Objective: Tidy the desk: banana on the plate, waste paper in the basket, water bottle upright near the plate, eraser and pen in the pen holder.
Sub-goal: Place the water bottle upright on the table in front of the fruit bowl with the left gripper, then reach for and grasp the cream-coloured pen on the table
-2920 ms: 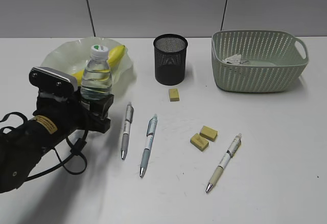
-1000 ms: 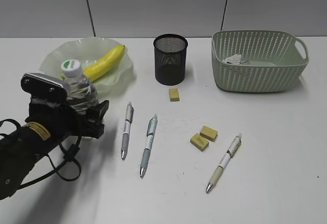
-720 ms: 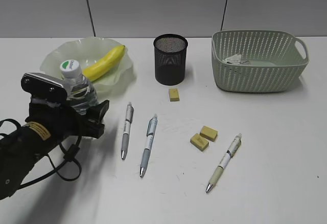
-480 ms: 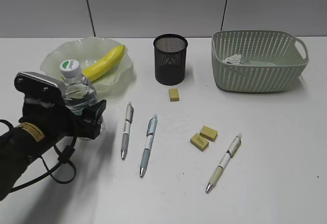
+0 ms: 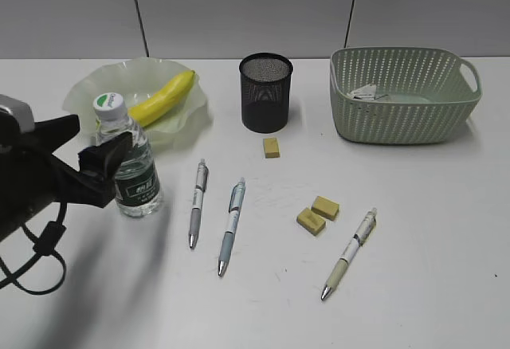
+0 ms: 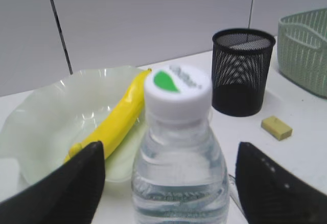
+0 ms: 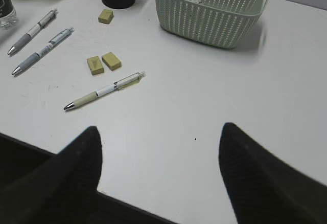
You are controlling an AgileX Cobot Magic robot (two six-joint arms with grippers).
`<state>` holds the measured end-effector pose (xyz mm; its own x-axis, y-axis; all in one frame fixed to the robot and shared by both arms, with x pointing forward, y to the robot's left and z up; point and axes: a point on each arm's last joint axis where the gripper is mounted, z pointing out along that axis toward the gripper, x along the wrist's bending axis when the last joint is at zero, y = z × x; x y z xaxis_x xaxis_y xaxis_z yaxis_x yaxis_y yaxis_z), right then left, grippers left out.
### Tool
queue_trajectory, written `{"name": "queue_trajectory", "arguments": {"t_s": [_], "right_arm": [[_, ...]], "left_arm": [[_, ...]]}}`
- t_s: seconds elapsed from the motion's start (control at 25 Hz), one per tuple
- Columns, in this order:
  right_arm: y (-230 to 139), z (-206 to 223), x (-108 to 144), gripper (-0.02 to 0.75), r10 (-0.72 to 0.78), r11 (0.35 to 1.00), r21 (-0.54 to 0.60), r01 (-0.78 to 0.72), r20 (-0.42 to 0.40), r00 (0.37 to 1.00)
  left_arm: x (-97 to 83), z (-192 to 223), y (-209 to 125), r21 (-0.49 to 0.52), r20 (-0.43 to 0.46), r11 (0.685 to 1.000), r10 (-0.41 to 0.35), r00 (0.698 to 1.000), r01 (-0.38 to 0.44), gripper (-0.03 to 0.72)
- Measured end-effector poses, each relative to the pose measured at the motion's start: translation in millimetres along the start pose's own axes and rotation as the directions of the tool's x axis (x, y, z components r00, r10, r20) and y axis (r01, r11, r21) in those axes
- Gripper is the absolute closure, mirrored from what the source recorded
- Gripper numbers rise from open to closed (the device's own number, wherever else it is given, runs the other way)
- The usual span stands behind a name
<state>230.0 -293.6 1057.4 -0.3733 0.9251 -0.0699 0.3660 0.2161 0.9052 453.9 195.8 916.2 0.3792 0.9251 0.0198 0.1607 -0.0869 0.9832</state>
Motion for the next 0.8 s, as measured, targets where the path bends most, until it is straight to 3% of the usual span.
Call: {"name": "queue_trajectory", "arguments": {"t_s": [0.24,0.44,0.64,0.8], "right_arm": [[0.0,0.0,0.0,0.176,0.0,1.0,0.0,0.0,0.0,1.0],[0.0,0.0,0.0,0.176,0.0,1.0,0.0,0.0,0.0,1.0],[0.0,0.0,0.0,0.176,0.0,1.0,0.0,0.0,0.0,1.0],[0.0,0.0,0.0,0.176,0.0,1.0,0.0,0.0,0.0,1.0]], "left_arm": [[0.2,-22.4,40.4,0.04,0.023,0.999,-0.034,0.999,0.033,0.106],[-1.6,-48.9,77.9,0.175,0.065,0.983,-0.062,0.996,0.05,0.12],[-3.1,-86.2,133.9,0.296,0.121,0.955,-0.06,0.991,0.022,0.135],[-1.0,-130.1,163.1,0.332,0.152,0.943,-0.057,0.987,0.003,0.136]]}}
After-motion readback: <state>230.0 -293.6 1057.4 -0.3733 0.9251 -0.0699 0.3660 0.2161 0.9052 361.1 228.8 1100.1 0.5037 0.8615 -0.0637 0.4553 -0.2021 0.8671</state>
